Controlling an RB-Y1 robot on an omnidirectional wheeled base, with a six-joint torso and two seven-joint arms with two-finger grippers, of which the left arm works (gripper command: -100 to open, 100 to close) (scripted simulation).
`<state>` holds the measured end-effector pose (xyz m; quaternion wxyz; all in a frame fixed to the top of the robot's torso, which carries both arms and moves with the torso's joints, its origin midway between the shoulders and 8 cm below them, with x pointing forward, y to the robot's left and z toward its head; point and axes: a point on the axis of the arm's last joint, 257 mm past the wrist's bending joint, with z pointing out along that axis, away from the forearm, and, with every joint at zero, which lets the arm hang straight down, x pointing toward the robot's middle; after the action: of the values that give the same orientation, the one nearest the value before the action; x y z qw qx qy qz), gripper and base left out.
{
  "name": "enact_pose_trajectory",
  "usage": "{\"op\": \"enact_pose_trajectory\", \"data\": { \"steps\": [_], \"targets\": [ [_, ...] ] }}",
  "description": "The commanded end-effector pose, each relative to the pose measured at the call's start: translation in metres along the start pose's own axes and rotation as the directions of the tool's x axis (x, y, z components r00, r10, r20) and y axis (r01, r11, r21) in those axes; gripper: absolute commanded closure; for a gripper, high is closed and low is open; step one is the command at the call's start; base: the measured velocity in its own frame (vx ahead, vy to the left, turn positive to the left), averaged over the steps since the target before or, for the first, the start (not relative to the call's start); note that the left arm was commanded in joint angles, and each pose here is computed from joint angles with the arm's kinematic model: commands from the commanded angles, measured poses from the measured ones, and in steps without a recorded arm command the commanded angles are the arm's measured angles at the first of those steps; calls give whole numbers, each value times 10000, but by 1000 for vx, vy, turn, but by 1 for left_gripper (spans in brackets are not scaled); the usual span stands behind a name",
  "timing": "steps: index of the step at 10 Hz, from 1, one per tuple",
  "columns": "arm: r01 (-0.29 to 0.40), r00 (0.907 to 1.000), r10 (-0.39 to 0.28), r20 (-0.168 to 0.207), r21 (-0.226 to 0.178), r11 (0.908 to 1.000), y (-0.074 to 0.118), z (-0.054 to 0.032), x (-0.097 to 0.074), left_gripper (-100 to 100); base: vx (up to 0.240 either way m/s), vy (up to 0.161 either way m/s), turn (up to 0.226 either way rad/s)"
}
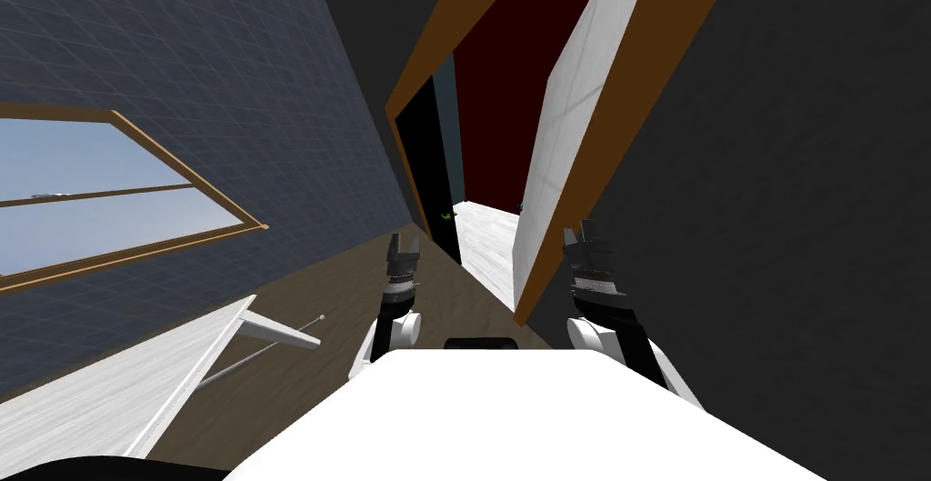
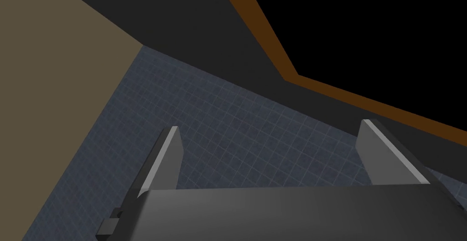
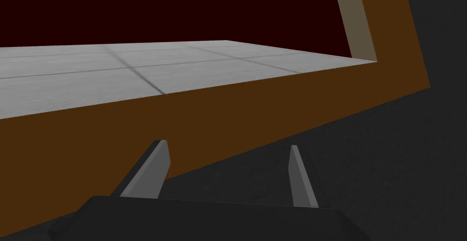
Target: Push the door open
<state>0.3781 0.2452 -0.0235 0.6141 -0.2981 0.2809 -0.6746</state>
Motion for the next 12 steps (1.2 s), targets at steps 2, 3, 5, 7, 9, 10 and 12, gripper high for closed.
{"op": "enact_pose_trajectory", "data": {
  "steps": [2, 3, 5, 7, 9, 10, 12],
  "targets": [
    [151, 9997, -155, -178, -250, 9996, 164, -28, 83, -100, 95, 66, -17],
    [204, 9995, -213, -247, -350, 9992, 228, -40, 111, -100, 105, 69, -15],
    [318, 9987, -340, -389, -565, 9979, 363, -67, 174, -100, 96, 66, -16],
    [423, 9975, -465, -533, -782, 9960, 496, -98, 238, -100, 103, 68, -15],
    [518, 9959, -588, -680, -1002, 9936, 627, -132, 303, -100, 93, 75, -18],
    [565, 9950, -652, -755, -1116, 9921, 693, -150, 338, -100, 83, 66, -19],
    [658, 9928, -784, -906, -1350, 9887, 828, -190, 410, -100, 95, 63, -16]
  ]
}}
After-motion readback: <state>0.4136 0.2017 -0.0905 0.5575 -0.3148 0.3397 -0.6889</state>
